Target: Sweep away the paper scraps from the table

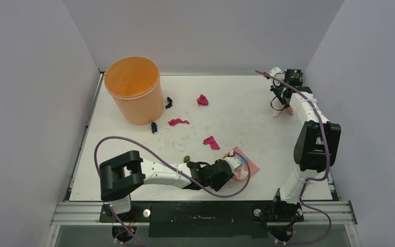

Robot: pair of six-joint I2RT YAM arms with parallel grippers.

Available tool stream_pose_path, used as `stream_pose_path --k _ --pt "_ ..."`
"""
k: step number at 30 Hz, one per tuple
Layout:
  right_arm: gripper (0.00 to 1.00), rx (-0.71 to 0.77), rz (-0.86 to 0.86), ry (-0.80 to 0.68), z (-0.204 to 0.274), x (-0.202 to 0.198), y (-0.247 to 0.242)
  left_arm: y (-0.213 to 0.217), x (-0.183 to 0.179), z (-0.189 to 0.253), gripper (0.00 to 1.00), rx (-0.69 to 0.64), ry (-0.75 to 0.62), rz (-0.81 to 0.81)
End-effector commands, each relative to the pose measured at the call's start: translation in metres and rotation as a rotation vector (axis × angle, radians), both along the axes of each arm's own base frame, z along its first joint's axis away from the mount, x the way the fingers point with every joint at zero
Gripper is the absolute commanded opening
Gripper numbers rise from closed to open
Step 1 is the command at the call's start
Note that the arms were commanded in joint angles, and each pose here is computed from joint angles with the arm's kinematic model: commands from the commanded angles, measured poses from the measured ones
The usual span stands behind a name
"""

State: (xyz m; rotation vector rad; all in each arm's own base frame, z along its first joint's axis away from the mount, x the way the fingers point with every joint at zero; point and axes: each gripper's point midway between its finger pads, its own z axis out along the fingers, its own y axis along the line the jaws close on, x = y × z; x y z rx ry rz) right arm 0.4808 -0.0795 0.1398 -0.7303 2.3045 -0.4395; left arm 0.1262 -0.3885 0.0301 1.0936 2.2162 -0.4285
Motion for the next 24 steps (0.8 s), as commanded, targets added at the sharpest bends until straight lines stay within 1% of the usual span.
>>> stream_pose_path --k 1,6,8,12,15,18,20,24 --pt "0.05 0.028 0.036 -0.043 0.014 0.010 0.010 -0.019 0.009 0.029 0.34 -0.110 -0.062 -0.002" --pt "0.05 0.027 0.042 -0.016 0.006 0.005 0.010 -0.023 0.009 0.025 0.33 -0.098 -0.065 -0.016" --pt "0.05 0.032 0.052 0.001 0.002 0.001 0.012 -0.024 0.009 0.025 0.28 -0.097 -0.064 -0.021" --pt "0.05 0.071 0.088 0.058 -0.006 -0.014 0.022 -0.025 0.009 0.031 0.15 -0.114 -0.061 -0.015" --pt "0.05 0.102 0.121 0.085 -0.006 -0.029 0.034 -0.024 0.006 0.039 0.10 -0.120 -0.040 0.002" --pt "0.05 0.128 0.145 0.108 -0.006 -0.045 0.044 -0.021 0.002 0.047 0.06 -0.091 -0.009 0.017" --pt "0.05 0.152 0.162 0.135 -0.008 -0.058 0.054 -0.017 -0.001 0.049 0.01 -0.059 0.008 0.026" --pt "0.05 0.235 0.209 0.203 -0.013 -0.091 0.080 -0.009 -0.003 0.049 0.00 -0.009 0.034 0.051"
